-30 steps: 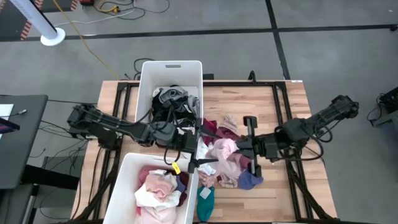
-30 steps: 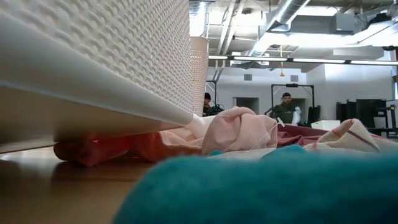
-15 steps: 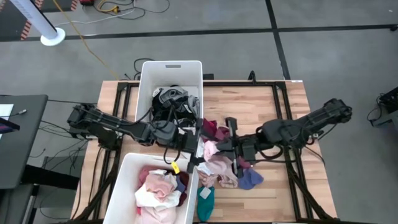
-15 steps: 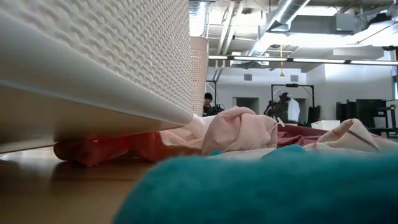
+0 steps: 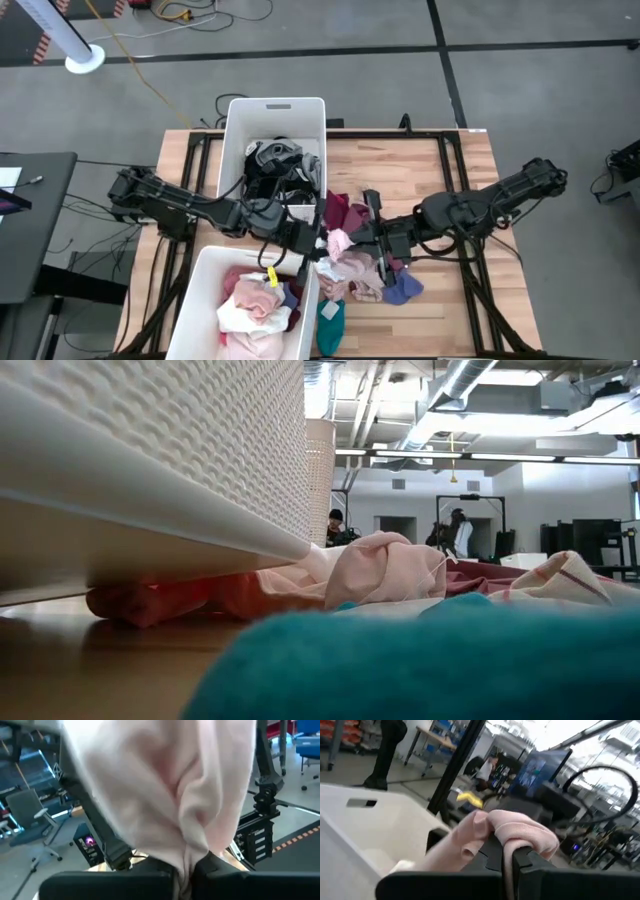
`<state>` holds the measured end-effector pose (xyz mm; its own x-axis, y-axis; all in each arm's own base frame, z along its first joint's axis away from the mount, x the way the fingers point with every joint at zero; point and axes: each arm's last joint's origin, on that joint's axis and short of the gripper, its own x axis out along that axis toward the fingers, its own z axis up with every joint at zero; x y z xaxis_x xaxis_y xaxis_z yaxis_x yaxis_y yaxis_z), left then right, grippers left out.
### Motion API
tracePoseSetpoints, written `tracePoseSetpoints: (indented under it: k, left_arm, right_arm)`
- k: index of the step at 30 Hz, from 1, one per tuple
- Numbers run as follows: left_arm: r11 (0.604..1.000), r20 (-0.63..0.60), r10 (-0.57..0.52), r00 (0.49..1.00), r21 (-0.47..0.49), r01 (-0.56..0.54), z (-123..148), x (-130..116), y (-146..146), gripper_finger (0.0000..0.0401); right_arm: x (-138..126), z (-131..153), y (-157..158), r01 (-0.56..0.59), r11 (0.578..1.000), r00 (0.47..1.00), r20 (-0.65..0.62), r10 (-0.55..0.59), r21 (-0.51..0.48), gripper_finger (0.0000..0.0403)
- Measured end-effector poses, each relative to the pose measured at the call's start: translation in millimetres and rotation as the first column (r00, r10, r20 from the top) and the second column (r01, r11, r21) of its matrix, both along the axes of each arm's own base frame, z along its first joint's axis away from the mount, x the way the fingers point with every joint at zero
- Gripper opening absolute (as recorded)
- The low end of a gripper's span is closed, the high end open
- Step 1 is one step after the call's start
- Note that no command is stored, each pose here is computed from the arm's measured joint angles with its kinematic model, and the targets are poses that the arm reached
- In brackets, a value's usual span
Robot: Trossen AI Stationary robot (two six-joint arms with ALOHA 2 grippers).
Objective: Sort clothes
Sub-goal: Put the pink underwear into the bottom white laundry bin
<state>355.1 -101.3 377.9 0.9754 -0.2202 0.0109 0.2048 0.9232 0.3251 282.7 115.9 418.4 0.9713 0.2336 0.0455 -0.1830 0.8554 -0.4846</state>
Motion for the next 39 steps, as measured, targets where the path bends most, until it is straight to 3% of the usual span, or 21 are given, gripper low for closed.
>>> tracePoseSetpoints:
  k: [9, 22, 31, 39]
  left_arm:
    - [0.998, -0.021, 0.004, 1.000, 0.059, -0.003, -0.7, -3.1, -0.5, 0.0003]
    - [0.991, -0.102, 0.081, 0.991, 0.118, -0.069, 37.7, -40.9, 10.7, 0.0001]
    - [0.990, -0.151, 0.081, 0.985, 0.124, -0.062, 67.0, -67.7, 13.7, 0.0001]
    - [0.960, -0.204, 0.238, 0.949, 0.197, -0.199, 86.2, -83.5, 22.7, 0.0001]
  right_arm:
    - [-8.3, -3.4, 1.8, 0.004, 1.000, 0.997, -0.079, -0.004, 0.007, 0.0021]
    - [-44.3, 2.3, 5.9, 0.061, 0.998, 0.982, -0.183, -0.053, 0.036, 0.0128]
    - [-49.8, -13.0, 1.6, 0.111, 0.990, 0.930, -0.361, -0.073, 0.084, 0.0183]
    - [-53.9, -24.7, -0.5, 0.160, 0.982, 0.871, -0.483, -0.091, 0.104, 0.0187]
